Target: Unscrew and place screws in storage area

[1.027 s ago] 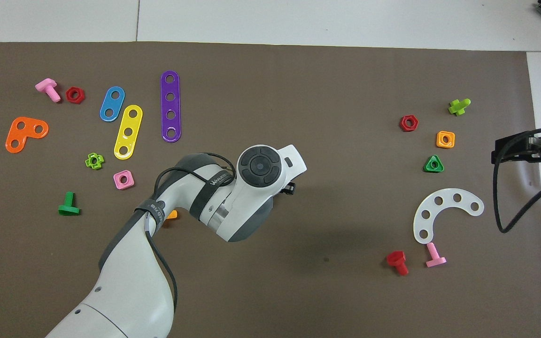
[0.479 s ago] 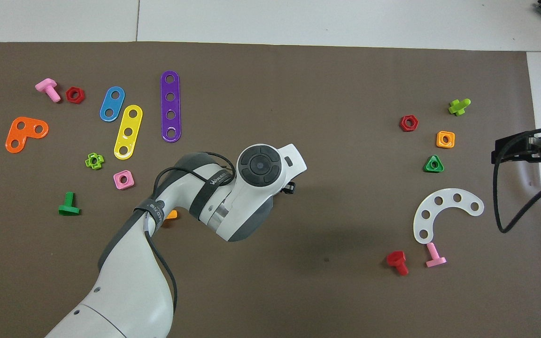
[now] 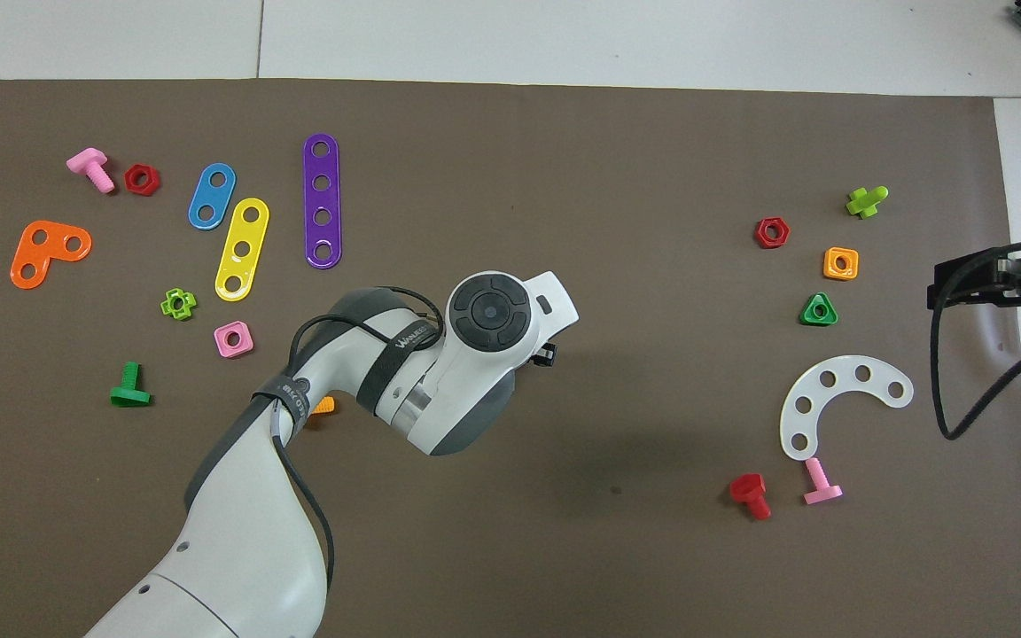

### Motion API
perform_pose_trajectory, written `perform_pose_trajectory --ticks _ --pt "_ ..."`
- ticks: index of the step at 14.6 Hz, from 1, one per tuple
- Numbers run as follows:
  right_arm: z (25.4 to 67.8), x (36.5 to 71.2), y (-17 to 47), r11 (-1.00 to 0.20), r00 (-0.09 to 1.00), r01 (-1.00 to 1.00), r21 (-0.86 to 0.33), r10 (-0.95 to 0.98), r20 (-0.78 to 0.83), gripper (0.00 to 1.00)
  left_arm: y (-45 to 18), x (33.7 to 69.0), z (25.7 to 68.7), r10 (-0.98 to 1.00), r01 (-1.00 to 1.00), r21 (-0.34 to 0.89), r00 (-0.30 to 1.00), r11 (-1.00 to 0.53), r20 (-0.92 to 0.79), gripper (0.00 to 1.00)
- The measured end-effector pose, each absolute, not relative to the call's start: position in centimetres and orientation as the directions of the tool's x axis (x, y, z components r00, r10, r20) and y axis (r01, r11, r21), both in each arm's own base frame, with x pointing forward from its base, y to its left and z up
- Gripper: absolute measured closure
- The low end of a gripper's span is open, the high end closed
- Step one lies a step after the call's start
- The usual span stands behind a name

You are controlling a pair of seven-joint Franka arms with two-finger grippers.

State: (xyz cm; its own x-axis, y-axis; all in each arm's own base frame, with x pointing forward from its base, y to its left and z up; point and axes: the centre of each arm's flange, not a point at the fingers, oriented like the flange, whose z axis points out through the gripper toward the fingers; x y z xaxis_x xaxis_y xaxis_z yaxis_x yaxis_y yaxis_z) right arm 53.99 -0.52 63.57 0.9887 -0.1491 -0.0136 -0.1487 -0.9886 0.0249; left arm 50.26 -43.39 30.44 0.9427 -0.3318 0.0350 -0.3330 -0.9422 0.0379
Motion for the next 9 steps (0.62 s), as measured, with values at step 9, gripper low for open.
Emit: perform_pose_trajectory --ticks 9 --pt "63.57 53.99 -0.52 -0.989 0.989 -0.149 0.025 -0.149 -0.014 0.0 -43.18 50.4 30.39 -0.333 -0.334 0.035 0.942 -0.942 0.033 0.44"
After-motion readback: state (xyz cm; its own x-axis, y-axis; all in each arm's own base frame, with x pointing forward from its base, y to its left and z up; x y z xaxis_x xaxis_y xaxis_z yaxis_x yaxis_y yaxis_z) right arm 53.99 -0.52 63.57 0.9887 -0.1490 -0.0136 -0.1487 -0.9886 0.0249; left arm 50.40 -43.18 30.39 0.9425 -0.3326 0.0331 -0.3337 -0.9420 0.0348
